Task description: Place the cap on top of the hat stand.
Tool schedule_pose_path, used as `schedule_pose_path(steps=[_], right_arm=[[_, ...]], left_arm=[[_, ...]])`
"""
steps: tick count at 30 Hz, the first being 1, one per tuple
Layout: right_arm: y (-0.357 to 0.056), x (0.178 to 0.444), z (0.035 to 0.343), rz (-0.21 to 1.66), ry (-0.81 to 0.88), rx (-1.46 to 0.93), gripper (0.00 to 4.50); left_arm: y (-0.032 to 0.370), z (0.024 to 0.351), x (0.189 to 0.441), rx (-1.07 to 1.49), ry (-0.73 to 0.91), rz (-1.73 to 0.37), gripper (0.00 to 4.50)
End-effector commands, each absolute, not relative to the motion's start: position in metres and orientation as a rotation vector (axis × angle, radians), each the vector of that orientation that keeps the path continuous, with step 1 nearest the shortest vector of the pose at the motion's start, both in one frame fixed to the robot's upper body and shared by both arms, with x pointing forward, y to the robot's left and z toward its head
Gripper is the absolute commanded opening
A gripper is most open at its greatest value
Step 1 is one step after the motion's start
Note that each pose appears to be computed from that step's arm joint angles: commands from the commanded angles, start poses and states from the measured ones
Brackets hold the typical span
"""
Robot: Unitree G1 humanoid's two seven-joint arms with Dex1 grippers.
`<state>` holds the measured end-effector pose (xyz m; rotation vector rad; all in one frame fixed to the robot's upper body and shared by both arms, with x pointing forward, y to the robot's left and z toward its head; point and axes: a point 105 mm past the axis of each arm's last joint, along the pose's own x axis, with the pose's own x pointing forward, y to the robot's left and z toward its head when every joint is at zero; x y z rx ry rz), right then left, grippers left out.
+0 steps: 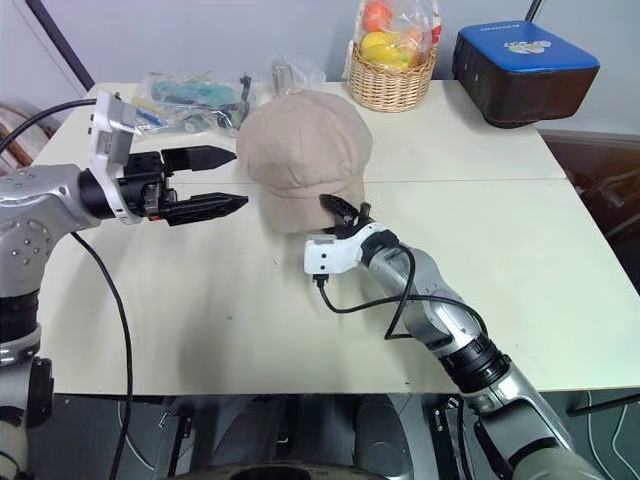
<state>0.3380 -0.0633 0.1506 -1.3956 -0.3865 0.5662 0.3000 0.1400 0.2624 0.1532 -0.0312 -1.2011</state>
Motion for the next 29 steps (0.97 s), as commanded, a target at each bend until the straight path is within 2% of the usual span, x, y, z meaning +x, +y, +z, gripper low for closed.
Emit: schedule_pose_path(steps=[1, 7, 10, 13, 14, 15, 18, 21, 24, 29], right_arm=[[-0.076, 0.325, 0.170, 0.538, -0.423, -1.395, 3.01], [-0.102, 0.298, 0.178, 0.577, -0.414, -1.384, 3.01], [-0.115, 0.288, 0.182, 0.613, -0.359, -1.278, 3.01], [-0.139, 0.282, 0.194, 0.622, -0.258, -1.071, 3.86], [-0.150, 0.281, 0.198, 0.627, -0.208, -0.970, 4.40], [-0.161, 0.280, 0.203, 0.644, -0.148, -0.845, 4.47], [-0.195, 0.273, 0.226, 0.754, -0.002, -0.468, 4.47], [-0.225, 0.270, 0.256, 0.805, 0.074, -0.254, 4.47], [-0.245, 0.265, 0.273, 0.860, 0.136, -0.151, 4.47], [-0.249, 0.267, 0.274, 0.914, 0.172, -0.128, 4.47]], left_arm=[[0.140, 0.271, 0.300, 0.190, -0.066, -1.209, 4.50], [0.145, 0.268, 0.305, 0.200, -0.054, -1.196, 4.50], [0.149, 0.265, 0.307, 0.207, -0.046, -1.182, 4.50], [0.158, 0.259, 0.309, 0.226, -0.028, -1.150, 4.50], [0.162, 0.258, 0.309, 0.236, -0.022, -1.135, 4.50], [0.168, 0.256, 0.310, 0.246, -0.015, -1.119, 4.50], [0.188, 0.256, 0.309, 0.268, 0.003, -1.068, 4.50], [0.206, 0.257, 0.309, 0.284, 0.013, -1.024, 4.50], [0.220, 0.262, 0.309, 0.291, 0.004, -0.983, 4.50], [0.227, 0.267, 0.309, 0.313, -0.019, -0.955, 4.50]])
